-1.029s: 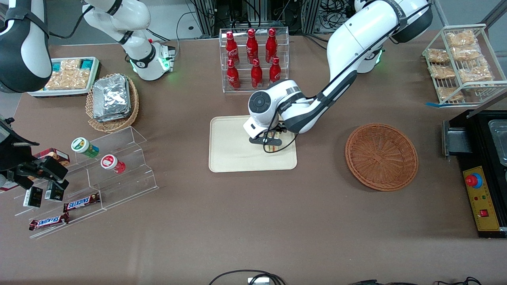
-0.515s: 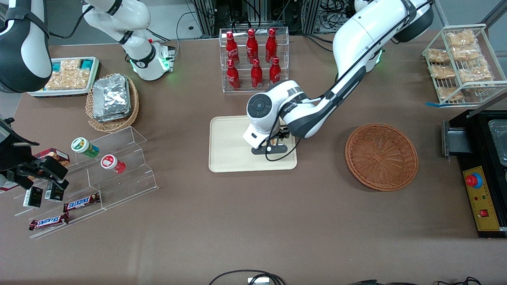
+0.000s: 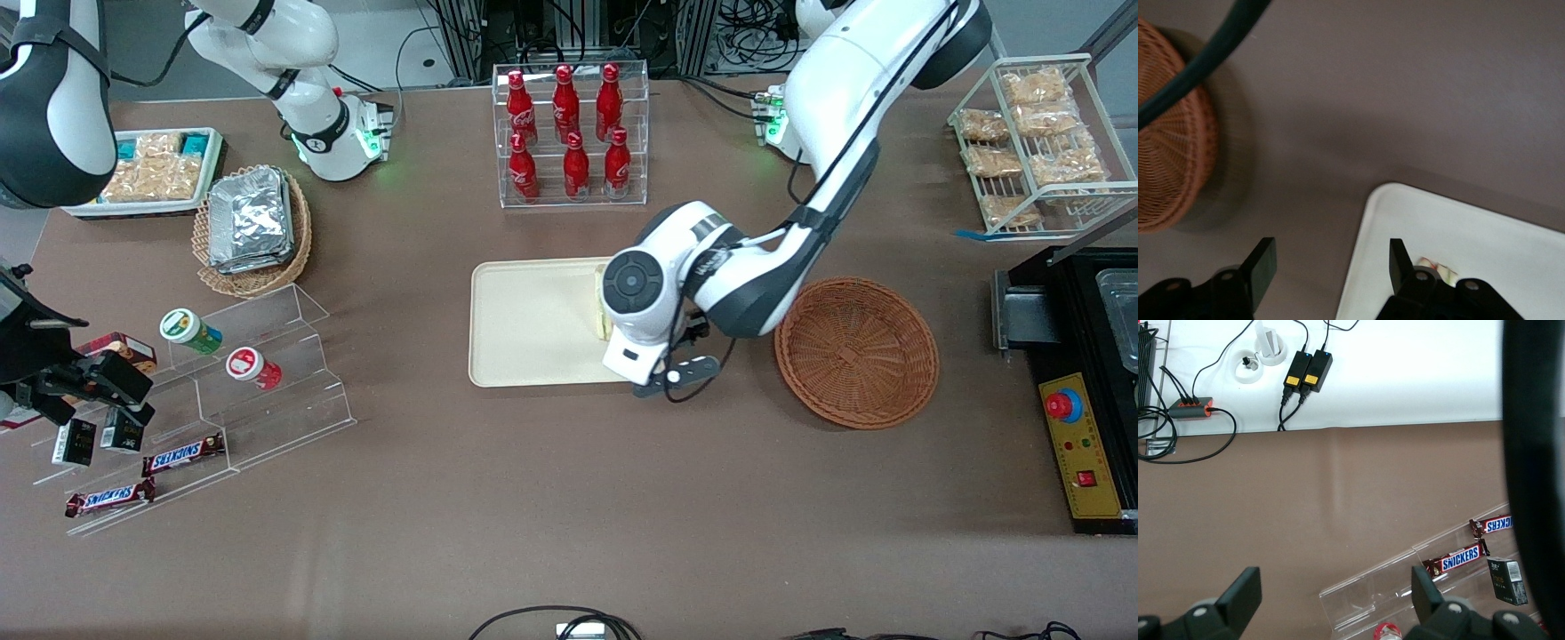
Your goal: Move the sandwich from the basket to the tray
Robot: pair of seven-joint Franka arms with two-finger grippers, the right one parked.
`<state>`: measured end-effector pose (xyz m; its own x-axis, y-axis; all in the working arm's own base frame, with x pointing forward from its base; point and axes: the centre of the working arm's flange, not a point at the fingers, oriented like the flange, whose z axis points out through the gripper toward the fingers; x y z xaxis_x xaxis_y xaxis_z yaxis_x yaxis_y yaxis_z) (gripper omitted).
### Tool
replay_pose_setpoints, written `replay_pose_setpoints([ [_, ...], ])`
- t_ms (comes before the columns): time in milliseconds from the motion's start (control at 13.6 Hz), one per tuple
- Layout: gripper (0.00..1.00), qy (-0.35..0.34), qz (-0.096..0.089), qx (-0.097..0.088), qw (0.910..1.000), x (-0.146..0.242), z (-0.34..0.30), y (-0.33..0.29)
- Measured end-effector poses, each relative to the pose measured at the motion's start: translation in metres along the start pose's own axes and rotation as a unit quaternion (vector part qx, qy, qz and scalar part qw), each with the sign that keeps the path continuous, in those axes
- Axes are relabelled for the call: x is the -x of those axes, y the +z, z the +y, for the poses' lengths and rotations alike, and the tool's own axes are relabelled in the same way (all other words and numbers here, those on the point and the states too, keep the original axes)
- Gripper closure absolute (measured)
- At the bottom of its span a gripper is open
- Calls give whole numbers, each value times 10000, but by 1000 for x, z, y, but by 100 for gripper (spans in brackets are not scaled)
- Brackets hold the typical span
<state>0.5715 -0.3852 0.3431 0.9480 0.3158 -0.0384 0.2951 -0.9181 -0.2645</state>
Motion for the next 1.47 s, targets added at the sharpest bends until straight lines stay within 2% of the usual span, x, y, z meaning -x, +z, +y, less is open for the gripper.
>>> replay_pose_setpoints([
  [147,19,-289,-115,111,9995,-27,-35,-22],
  [294,19,-210,-235,230,9992,-54,-77,-43],
  [735,13,344,-554,197,9977,-95,-184,-79],
  [882,11,389,-579,235,9973,-97,-197,-87],
  [1029,10,394,-602,397,9966,-98,-210,-97],
  [1103,4,450,-569,433,9964,-98,-217,-103],
  [1176,4,461,-537,459,9964,-100,-228,-110],
  [1471,0,744,-532,713,9933,-109,-304,-133],
])
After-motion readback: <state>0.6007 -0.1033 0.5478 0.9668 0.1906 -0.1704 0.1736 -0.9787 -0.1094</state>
